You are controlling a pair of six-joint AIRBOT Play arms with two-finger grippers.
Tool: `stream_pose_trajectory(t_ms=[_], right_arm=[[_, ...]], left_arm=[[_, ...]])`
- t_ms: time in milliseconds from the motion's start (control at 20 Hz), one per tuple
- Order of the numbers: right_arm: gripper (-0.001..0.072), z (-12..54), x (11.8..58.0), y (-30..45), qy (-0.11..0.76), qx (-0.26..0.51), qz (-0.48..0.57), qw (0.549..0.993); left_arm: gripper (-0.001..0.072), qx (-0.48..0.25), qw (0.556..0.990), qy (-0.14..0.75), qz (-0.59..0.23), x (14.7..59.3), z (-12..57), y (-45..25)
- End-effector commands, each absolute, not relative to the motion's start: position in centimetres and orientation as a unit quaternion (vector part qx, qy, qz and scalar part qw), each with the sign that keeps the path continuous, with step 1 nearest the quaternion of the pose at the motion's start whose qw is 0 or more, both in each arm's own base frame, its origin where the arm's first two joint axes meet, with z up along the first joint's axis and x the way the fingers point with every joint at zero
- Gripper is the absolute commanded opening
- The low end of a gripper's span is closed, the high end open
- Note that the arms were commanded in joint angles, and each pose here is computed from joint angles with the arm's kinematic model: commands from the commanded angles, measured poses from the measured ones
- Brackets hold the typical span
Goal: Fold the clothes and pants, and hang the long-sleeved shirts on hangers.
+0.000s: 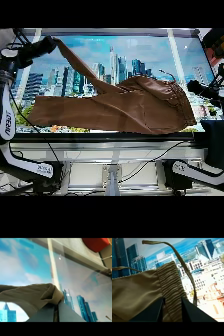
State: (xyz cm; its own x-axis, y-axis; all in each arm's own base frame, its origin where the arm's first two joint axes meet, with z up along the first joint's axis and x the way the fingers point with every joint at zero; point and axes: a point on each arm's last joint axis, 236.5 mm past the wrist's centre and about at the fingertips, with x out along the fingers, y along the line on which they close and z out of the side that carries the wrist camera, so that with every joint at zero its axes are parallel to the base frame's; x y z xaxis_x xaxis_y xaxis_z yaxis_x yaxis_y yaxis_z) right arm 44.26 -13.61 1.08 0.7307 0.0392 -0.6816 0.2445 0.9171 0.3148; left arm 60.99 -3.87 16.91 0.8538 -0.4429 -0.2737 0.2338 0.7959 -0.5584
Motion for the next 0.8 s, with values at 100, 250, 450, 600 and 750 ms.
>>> stream_pose_trajectory(t_ms=[100,250,450,600,750], right_arm=[[0.0342,-1.2,45.8,-12.1,0.45,0.256,-0.006,0.855],[0.0343,-2.0,46.1,-11.5,0.474,0.264,0.014,0.84],[0.0342,-2.0,46.3,-11.9,0.469,0.261,0.008,0.844],[0.0342,-2.1,46.3,-12.1,0.47,0.257,0.006,0.844],[0.0342,-2.2,46.5,-12.9,0.466,0.244,-0.006,0.85]], left_arm=[[0.003,-0.158,0.971,0.102,-0.15,58.9,25.5,0.3],[0.003,-0.206,0.966,0.107,-0.113,58.5,25.6,3.5],[0.003,-0.169,0.965,0.198,-0.007,58.3,19.6,8.1],[0.0031,-0.204,0.948,0.241,0.035,58.9,15.0,9.7],[0.0031,-0.216,0.935,0.28,0.03,60.4,9.8,8.3]])
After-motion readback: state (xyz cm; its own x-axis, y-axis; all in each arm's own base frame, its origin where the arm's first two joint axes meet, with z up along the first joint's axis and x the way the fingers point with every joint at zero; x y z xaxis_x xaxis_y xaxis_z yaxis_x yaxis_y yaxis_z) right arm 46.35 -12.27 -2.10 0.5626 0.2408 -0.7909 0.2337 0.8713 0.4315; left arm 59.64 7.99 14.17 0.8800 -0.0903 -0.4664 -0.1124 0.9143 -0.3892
